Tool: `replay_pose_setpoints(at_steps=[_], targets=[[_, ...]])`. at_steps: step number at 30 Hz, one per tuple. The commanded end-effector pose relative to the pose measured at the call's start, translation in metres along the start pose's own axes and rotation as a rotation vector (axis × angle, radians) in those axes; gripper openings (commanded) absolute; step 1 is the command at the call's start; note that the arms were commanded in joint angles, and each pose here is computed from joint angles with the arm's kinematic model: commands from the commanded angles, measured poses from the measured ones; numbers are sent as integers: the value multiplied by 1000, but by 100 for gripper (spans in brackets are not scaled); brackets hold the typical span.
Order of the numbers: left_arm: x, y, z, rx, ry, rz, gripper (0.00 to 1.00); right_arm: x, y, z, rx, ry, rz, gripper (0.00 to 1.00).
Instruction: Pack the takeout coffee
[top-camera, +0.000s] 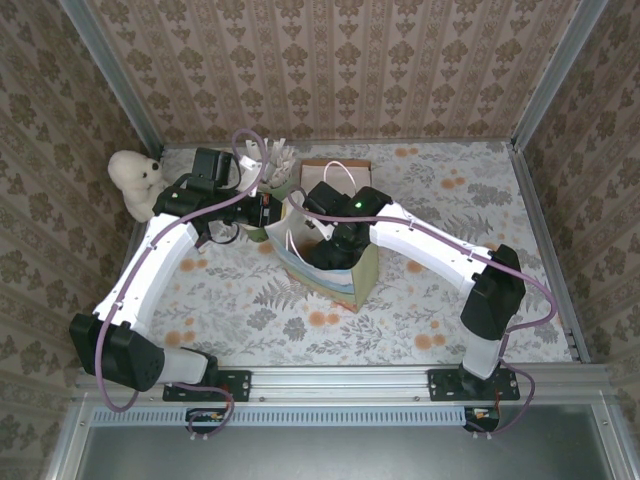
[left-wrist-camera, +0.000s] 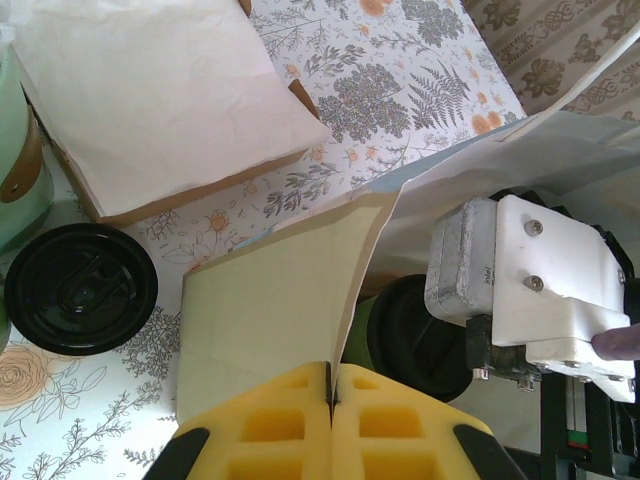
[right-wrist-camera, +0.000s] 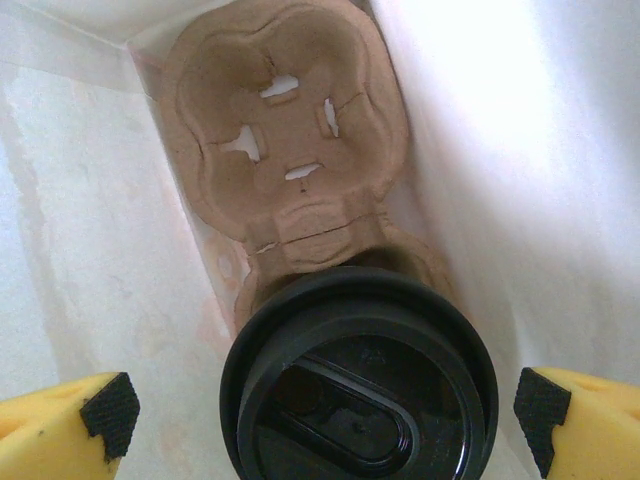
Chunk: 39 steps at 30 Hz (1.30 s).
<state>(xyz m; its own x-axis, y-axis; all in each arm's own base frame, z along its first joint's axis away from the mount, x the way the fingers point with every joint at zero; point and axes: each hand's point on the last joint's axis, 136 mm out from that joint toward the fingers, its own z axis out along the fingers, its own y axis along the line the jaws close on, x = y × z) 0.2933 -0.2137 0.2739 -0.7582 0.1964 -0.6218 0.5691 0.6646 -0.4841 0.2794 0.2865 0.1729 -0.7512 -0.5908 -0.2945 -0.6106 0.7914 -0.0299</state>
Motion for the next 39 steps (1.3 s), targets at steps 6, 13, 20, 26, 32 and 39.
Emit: replay_pose_setpoints(at_steps=[6, 13, 20, 26, 32, 39], targets=[[-6, 0, -1, -6, -11, -3, 0, -1, -6, -6, 45, -27, -18, 100], [-5, 0, 0, -4, -8, -4, 0, 1, -8, -4, 50, -20, -18, 100], [-5, 0, 0, -4, -9, -4, 0, -2, -8, -10, 52, -51, -16, 100], [-6, 0, 0, -4, -14, -7, 0, -10, -8, -23, 42, -129, -10, 100], [-7, 1, -1, -12, -18, -24, 0, -37, 2, -82, -20, -435, -26, 100], [-9, 2, -2, -32, -34, -111, 0, -47, 5, -170, -144, -877, 8, 100]])
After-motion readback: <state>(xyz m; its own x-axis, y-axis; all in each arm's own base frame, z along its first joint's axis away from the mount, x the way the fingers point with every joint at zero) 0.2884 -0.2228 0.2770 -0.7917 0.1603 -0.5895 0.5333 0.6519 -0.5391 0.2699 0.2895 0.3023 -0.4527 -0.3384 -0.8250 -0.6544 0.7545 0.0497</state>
